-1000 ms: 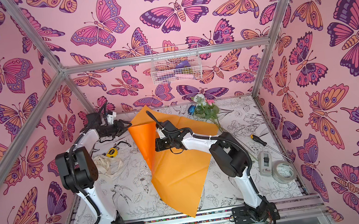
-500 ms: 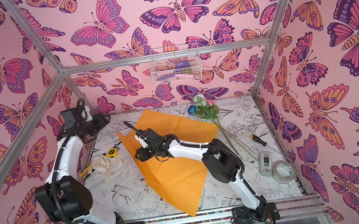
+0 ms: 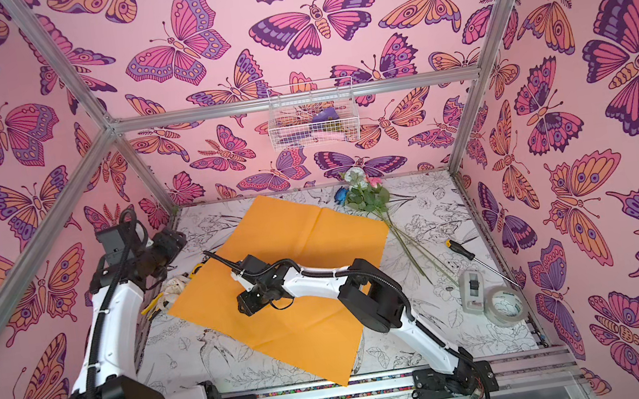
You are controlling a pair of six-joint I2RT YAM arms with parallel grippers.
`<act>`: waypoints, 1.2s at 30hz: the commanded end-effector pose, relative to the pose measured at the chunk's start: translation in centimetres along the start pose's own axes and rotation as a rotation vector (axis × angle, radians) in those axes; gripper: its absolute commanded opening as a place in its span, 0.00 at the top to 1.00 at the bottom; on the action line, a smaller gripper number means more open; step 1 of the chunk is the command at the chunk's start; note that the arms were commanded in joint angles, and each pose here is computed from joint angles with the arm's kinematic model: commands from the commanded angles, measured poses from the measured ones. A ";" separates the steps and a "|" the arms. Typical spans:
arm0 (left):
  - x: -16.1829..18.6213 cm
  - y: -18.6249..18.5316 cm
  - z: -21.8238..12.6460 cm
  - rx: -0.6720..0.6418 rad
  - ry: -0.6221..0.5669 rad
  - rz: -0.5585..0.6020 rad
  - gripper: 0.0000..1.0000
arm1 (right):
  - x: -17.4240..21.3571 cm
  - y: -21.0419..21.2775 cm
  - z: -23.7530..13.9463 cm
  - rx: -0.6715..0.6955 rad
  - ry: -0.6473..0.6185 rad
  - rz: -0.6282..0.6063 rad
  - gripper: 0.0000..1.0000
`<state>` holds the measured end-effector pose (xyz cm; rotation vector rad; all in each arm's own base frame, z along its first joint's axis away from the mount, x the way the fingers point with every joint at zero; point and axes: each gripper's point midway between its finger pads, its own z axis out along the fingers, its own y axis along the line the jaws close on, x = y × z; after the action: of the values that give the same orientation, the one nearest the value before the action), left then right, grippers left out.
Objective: Tie the bouquet of fake flowers
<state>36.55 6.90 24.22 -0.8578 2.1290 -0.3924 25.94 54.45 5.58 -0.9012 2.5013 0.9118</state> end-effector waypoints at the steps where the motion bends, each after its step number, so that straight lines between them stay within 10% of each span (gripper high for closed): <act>1: 3.1 2.4 -0.5 -0.056 0.037 -0.060 0.23 | -0.9 -0.7 -2.3 0.029 -0.019 0.023 0.51; 16: 23.8 7.5 -1.7 -0.126 0.434 -0.184 0.29 | -0.1 -13.7 -11.7 0.225 -0.095 0.280 0.53; 36: 29.6 11.2 -2.4 -0.287 0.483 -0.264 0.24 | 4.5 -21.2 -16.1 0.550 -0.013 0.239 0.39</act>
<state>17.04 -5.79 4.29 -1.1932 2.5832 -0.5023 35.11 30.37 6.68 -0.4086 2.6432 0.3350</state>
